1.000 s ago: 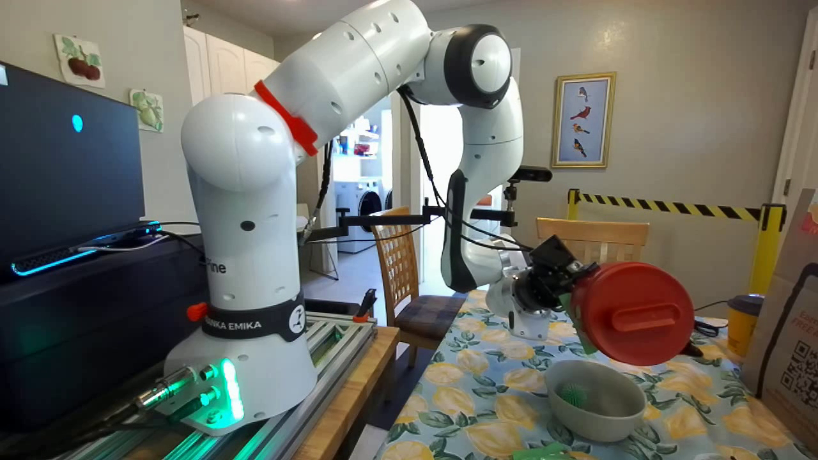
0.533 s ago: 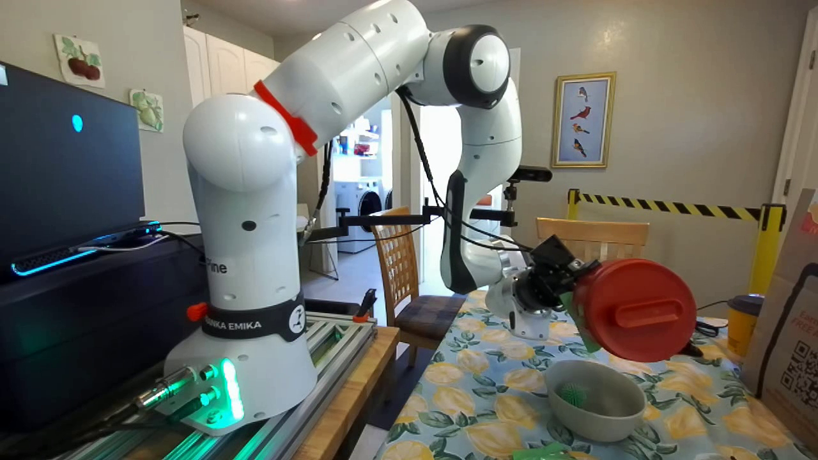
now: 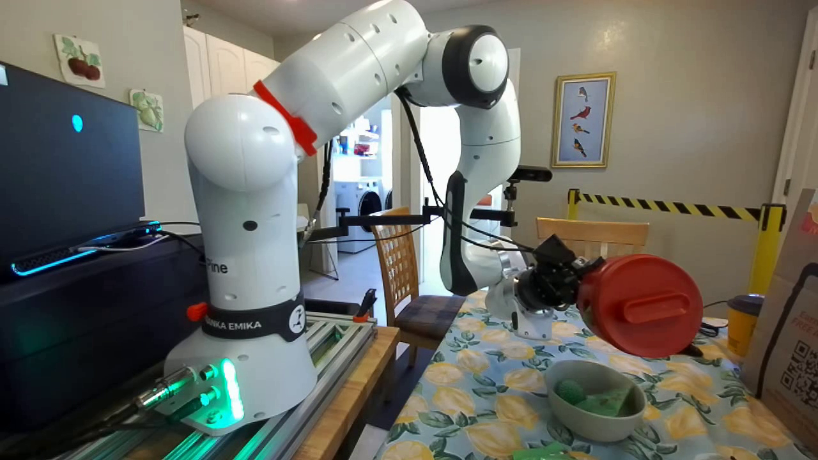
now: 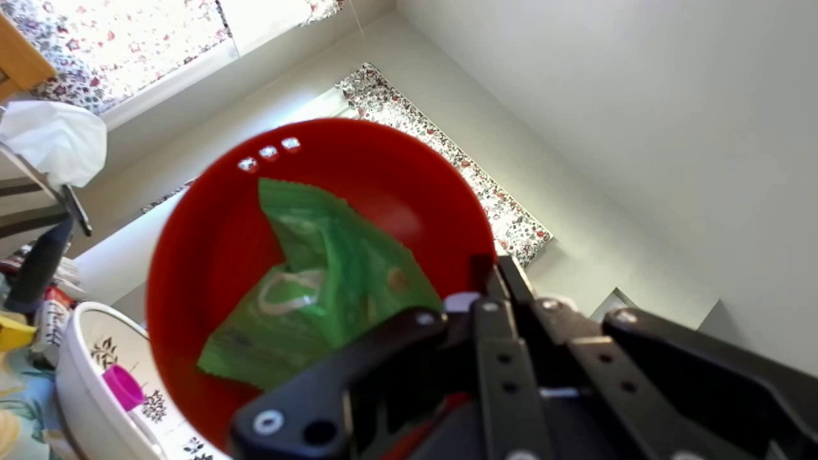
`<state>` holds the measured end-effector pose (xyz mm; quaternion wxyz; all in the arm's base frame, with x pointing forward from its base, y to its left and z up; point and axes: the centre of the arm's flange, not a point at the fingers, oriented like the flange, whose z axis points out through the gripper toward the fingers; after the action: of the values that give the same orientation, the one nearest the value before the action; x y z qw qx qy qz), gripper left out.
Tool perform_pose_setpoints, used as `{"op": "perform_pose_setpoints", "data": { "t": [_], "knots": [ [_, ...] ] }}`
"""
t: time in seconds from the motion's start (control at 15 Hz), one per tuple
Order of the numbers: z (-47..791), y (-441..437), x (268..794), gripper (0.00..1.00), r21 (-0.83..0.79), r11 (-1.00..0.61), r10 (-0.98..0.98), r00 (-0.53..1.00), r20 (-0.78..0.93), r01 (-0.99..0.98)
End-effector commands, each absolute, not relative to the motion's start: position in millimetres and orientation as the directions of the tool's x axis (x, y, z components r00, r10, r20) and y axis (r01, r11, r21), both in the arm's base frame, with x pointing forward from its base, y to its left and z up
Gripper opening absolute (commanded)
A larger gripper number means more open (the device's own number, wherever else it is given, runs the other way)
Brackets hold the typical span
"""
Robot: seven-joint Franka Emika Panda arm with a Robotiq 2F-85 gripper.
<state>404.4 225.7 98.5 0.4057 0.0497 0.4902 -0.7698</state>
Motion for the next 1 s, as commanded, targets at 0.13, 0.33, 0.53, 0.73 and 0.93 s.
{"op": "perform_pose_setpoints", "data": {
  "t": [0.13, 0.33, 0.53, 0.73, 0.93],
  "knots": [
    [99, 226, 404, 0.03, -0.714, -0.190, -0.576, -0.666, -0.474, 0.673],
    [99, 226, 404, 0.01, -0.714, -0.190, -0.576, -0.666, -0.474, 0.673],
    [114, 217, 407, 0.01, -0.703, -0.159, -0.514, -0.666, -0.541, 0.693],
    [126, 202, 410, 0.01, -0.683, -0.171, -0.464, -0.670, -0.580, 0.710],
    [138, 187, 412, 0.01, -0.669, -0.162, -0.382, -0.671, -0.635, 0.725]
  ]
}}
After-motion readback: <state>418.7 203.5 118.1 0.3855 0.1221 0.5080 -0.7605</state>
